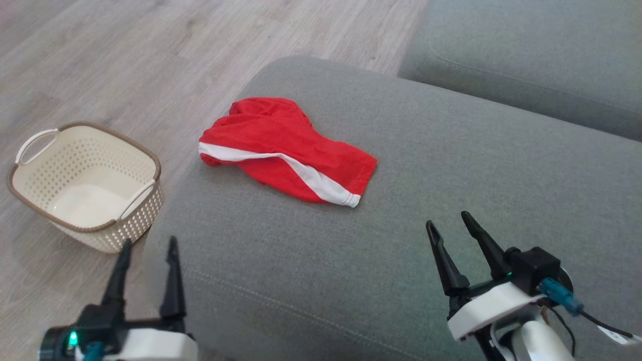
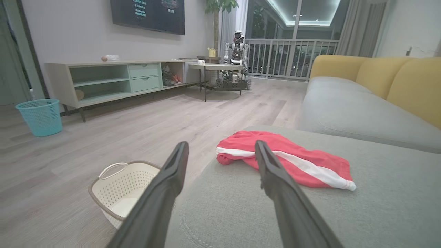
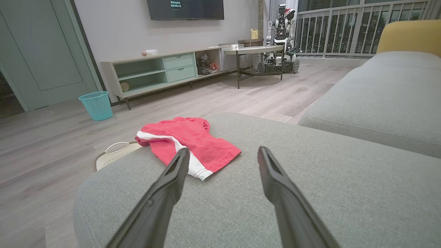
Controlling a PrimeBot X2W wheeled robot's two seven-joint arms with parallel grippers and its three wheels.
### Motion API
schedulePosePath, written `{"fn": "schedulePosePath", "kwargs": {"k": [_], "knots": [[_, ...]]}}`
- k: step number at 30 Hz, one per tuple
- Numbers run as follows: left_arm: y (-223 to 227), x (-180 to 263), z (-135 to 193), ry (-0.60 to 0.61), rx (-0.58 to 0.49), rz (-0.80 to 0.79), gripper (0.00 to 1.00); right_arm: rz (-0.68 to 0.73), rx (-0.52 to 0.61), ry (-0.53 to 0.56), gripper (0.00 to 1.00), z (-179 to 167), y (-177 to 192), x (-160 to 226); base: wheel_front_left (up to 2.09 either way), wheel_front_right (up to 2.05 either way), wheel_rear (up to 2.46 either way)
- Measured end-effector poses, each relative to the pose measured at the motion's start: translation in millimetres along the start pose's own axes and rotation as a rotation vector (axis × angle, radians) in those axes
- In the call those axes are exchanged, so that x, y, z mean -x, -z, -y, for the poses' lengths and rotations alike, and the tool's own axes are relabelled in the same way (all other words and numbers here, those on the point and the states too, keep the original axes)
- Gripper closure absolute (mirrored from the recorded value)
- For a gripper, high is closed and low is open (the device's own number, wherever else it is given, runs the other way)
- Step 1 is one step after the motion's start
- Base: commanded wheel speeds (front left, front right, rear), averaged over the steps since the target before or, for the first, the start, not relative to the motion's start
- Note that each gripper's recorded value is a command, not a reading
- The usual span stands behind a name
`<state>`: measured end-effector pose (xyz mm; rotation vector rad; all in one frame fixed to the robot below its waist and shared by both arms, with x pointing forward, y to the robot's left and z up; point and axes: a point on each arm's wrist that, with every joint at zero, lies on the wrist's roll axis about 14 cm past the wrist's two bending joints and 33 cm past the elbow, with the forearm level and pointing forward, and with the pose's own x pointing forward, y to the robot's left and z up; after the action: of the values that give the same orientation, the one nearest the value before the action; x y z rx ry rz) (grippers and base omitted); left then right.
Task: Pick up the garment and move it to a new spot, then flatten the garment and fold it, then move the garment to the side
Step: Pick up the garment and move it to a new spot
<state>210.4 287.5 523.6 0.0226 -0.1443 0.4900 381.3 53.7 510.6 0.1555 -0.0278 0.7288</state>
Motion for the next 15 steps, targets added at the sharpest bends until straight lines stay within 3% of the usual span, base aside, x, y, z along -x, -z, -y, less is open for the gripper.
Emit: {"fn": "schedulePosePath", "kwargs": {"k": [6, 15], "knots": [[32.5, -15.9, 3.3, 0.086, 0.026, -0.125, 0.00, -0.022, -0.006, 0.041, 0.00, 19.8, 12.9, -4.7, 0.00, 0.00, 0.00], [28.3, -118.8, 13.9, 0.204, -0.030, -0.201, 0.00, 0.023, 0.022, 0.051, 0.00, 42.0, 0.4, -35.1, 0.00, 0.00, 0.00]]}}
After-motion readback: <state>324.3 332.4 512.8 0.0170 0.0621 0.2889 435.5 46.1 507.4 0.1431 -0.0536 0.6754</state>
